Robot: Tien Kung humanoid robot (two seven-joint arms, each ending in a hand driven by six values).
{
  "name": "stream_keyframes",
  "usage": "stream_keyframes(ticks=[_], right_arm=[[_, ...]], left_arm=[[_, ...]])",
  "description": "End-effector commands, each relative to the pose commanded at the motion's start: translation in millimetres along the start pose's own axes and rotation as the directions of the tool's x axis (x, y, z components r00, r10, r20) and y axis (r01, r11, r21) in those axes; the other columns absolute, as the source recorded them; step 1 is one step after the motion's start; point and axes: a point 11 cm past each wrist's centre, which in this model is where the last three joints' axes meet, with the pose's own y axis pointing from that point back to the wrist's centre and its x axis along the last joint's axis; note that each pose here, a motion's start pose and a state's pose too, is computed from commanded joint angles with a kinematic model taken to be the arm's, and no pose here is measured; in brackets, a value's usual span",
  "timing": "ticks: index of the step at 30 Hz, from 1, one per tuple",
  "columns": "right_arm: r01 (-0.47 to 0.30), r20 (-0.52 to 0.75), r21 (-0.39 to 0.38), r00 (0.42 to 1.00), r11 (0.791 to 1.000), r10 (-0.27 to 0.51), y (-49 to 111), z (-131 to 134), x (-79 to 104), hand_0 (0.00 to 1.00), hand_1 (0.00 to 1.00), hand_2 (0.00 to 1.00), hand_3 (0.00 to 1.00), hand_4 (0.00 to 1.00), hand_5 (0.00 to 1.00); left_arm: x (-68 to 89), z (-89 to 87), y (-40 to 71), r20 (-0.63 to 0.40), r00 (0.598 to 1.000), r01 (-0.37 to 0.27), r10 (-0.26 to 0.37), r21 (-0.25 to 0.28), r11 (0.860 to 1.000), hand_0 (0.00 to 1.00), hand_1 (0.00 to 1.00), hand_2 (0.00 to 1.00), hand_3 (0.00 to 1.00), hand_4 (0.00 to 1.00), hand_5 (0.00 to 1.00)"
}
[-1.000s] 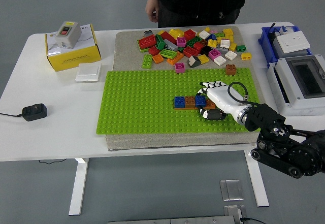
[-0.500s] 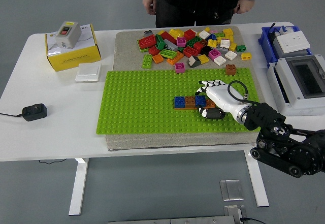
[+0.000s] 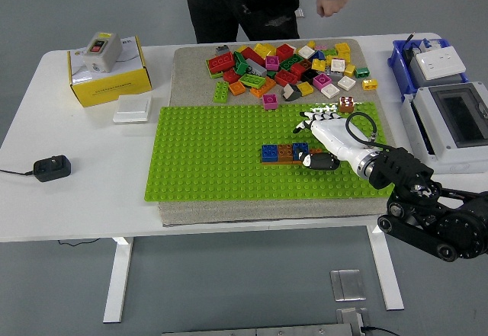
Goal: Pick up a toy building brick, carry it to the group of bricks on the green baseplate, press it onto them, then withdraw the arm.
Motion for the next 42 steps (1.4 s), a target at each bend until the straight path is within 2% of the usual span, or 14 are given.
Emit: stream_keyframes(ticks=[6,14,31,42], right_arm=[[-0.032,-0.006,0.006,0.999,0.999,0.032,9.9,0,8.0,0.998,0.998,0.998,0.759,0.537,0.42],[-0.015,-0.016,0.028,1.0,0.999,0.015,30.0,-3,-0.1,0.998,0.998,0.998,0.754,0.541,0.423],[0.012,-0.009,-0.006,1.0,1.0,-0.012,27.5,8,-14.6,0.998,0.998,0.998,0.739,0.542,0.427],[0.01,-0.005,0.009,1.0,1.0,-0.01,25.6,1,-16.4,0.998,0.998,0.998,0.736,0.544,0.434]], left_arm=[[-0.6,-0.8,0.0,-0.001,1.0,0.001,-0.001,0.001,1.0,0.636,0.602,0.564,0.685,0.395,0.724],[-1.0,-3.8,0.0,-0.003,1.0,0.0,0.0,0.007,1.0,0.636,0.602,0.564,0.68,0.384,0.723],[-1.6,-3.6,0.0,-0.003,1.0,0.0,0.0,0.005,1.0,0.636,0.602,0.564,0.677,0.367,0.724],[-2.3,-2.0,0.1,-0.001,1.0,0.001,-0.001,0.001,1.0,0.636,0.602,0.564,0.676,0.364,0.722]])
